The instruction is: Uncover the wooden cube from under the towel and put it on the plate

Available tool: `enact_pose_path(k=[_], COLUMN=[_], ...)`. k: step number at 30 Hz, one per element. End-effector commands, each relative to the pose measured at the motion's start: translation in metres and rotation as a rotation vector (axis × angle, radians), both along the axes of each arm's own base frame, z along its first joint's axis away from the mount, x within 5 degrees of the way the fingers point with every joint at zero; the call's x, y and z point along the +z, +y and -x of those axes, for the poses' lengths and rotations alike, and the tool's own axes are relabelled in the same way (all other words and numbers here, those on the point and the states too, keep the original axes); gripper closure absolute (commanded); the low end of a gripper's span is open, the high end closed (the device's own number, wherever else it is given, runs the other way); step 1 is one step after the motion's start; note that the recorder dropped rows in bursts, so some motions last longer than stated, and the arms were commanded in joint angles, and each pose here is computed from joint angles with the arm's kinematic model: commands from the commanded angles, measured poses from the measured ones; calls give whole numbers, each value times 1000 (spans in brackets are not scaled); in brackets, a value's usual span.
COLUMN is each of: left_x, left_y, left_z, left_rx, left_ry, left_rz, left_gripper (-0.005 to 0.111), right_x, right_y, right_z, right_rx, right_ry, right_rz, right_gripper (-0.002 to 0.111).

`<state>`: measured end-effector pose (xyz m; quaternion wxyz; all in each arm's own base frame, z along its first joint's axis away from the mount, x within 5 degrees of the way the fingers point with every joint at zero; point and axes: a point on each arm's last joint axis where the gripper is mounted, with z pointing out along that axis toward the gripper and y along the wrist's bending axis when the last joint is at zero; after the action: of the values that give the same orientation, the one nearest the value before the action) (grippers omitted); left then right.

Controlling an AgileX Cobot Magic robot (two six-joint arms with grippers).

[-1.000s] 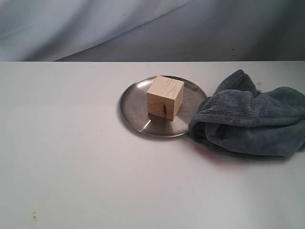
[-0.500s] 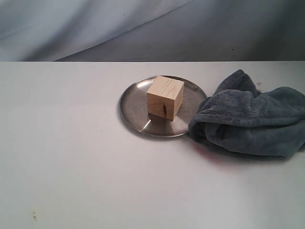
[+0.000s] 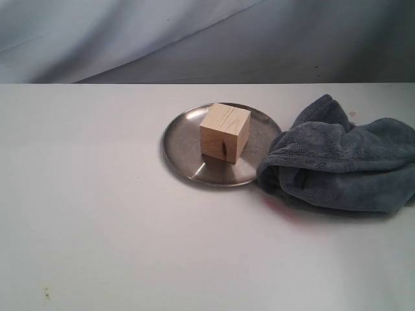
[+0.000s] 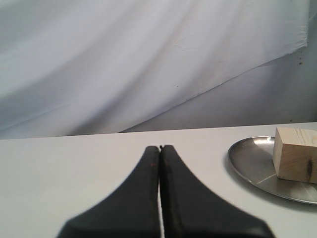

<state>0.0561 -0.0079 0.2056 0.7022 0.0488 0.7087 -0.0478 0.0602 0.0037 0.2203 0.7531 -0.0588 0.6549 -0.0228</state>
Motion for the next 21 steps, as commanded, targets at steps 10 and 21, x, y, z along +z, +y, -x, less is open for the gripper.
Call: enact_pose_path(k=[10, 21], left_x=[0, 0], left_y=[0, 0], left_z=[0, 0], left_rx=[3, 3], left_ry=[-10, -10], left_rz=[6, 6], left_gripper=[107, 107], right_x=[-4, -8], right_y=[0, -1], right_z=[0, 0], right_rx=[-4, -9], right_ry=[32, 79], right_rz=[-20, -5], right_gripper=[108, 108])
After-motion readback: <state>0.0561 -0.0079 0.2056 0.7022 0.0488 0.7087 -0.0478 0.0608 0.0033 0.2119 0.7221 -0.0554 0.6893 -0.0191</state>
